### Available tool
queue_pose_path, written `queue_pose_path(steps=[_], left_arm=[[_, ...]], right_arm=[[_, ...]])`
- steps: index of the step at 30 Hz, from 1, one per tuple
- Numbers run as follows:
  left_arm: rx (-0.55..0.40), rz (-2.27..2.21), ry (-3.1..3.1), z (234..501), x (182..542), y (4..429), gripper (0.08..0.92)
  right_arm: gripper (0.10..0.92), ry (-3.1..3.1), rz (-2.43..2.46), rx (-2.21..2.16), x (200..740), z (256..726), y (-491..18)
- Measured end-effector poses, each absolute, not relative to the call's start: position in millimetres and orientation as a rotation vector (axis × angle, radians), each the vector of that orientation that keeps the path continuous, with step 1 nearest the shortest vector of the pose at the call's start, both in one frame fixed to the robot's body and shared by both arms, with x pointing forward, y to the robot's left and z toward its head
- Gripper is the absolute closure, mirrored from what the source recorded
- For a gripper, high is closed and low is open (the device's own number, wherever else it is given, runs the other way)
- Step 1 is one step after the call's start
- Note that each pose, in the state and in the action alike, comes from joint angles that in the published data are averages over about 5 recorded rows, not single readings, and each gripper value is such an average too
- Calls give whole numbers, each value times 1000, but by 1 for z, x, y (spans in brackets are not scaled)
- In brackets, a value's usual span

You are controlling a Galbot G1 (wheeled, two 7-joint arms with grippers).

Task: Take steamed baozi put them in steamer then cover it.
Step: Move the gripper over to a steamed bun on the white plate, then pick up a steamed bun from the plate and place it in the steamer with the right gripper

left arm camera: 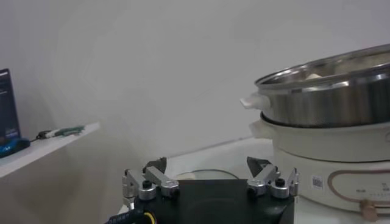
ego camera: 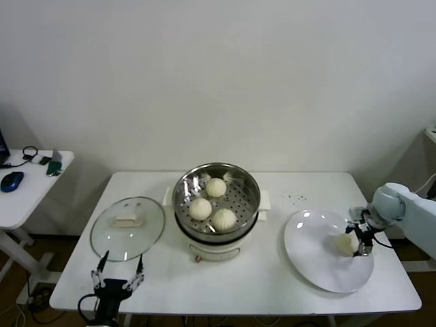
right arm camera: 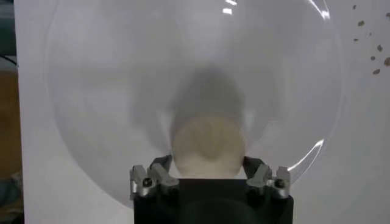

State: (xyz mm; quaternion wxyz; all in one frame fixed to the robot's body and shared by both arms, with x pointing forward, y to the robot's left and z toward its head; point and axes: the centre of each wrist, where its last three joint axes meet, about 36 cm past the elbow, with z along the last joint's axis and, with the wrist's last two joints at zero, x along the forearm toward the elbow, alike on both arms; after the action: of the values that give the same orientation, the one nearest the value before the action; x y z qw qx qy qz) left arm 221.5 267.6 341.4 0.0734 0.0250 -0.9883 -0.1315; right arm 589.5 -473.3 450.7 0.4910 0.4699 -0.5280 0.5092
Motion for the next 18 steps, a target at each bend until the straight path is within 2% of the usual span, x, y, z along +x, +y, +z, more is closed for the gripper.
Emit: queue_pose_path(steps=[12,18], left_arm=[[73,-388,-2974,343,222,265,177],[63,-378,-2982,345,222,262,177]], right_arm=[[308,-1343,1198,1131,595,460,-471],[310,-1404,1181,1129,609,484,-460]])
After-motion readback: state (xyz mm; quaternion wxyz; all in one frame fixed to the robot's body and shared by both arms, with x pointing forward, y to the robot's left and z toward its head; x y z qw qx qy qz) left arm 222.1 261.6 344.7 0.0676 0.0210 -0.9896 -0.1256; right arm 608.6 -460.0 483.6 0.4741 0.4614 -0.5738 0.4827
